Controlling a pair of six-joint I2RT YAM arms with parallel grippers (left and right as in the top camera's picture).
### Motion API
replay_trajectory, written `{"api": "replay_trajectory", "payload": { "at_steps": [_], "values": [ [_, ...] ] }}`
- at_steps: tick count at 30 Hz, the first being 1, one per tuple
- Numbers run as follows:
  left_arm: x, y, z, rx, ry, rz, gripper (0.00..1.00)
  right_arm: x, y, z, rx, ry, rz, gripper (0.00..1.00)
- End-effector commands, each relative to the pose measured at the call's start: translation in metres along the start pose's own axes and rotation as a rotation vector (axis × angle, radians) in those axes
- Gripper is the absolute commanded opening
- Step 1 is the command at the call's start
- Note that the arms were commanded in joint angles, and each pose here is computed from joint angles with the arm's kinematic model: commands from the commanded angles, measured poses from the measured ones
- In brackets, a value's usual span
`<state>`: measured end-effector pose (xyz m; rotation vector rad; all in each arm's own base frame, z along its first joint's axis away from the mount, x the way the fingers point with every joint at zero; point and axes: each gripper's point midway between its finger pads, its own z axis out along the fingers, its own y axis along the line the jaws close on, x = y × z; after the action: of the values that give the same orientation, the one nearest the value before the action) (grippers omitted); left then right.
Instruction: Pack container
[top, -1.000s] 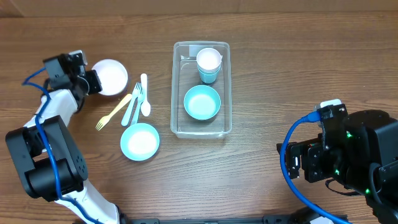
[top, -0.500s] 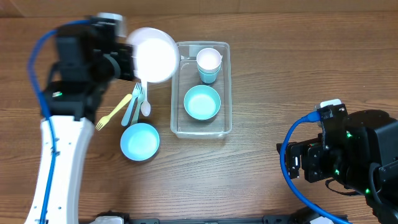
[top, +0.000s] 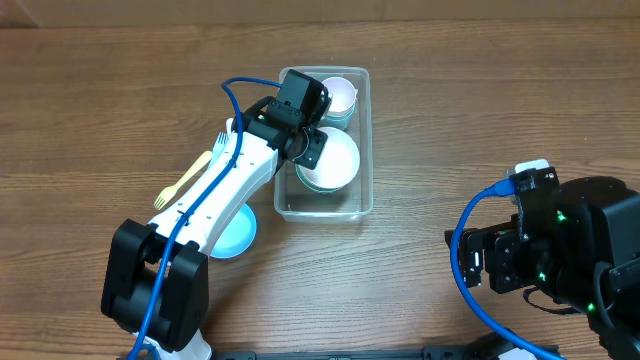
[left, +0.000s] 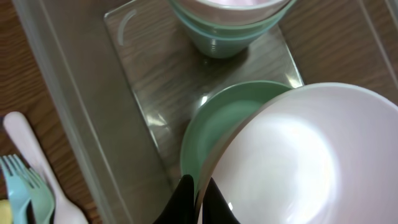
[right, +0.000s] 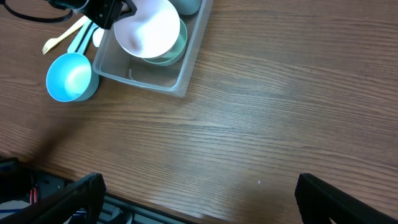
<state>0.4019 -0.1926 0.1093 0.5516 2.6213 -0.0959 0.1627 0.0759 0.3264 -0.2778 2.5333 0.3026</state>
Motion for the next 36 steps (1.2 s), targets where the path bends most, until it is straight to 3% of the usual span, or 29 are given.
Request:
{"api": "replay_trajectory", "payload": {
  "at_steps": [1, 9, 11, 13, 15, 16, 18, 22, 24, 26, 30, 36],
  "values": [
    [0.000, 0.006, 0.002, -0.042, 0.003, -0.018, 0.04, -0.002, 0.002, -0.004, -0.009, -0.021, -0.006, 1.00],
    [0.004, -0.005, 0.008, 0.023, 0.020, -0.018, 0.07, -0.002, 0.002, -0.004, -0.009, -0.021, -0.006, 1.00],
    [0.003, -0.010, 0.007, 0.047, 0.017, -0.018, 0.36, -0.002, 0.002, -0.004, -0.009, -0.021, -0.006, 1.00],
    [0.002, -0.010, 0.007, 0.049, 0.014, -0.018, 0.49, -0.002, 0.002, -0.004, -0.009, -0.021, -0.005, 1.00],
    [0.001, -0.010, 0.007, 0.049, 0.012, -0.019, 0.45, -0.002, 0.002, -0.004, -0.009, -0.021, -0.006, 1.00],
    [-0.001, -0.010, 0.003, 0.050, 0.004, -0.019, 0.33, -0.002, 0.002, -0.004, -0.009, -0.021, -0.005, 1.00],
    [-0.008, -0.012, -0.011, 0.060, -0.022, -0.026, 0.22, -0.002, 0.002, -0.004, -0.009, -0.021, -0.005, 1.00],
    [-0.013, -0.005, -0.084, 0.046, -0.081, -0.039, 0.14, -0.002, 0.002, -0.004, -0.009, -0.021, -0.005, 1.00],
    [-0.001, 0.021, -0.128, -0.060, -0.113, -0.105, 0.11, -0.002, 0.002, -0.004, -0.009, -0.021, -0.005, 1.00],
    [0.016, 0.034, -0.159, -0.075, -0.125, -0.144, 0.08, -0.002, 0.002, -0.004, -0.009, -0.021, -0.005, 1.00],
    [0.075, 0.061, -0.188, -0.116, -0.155, -0.228, 0.17, -0.002, 0.002, -0.004, -0.009, -0.021, -0.005, 1.00],
    [0.167, 0.071, -0.146, -0.136, -0.006, -0.382, 0.31, -0.002, 0.002, -0.004, -0.009, -0.021, -0.005, 1.00]
  ]
}}
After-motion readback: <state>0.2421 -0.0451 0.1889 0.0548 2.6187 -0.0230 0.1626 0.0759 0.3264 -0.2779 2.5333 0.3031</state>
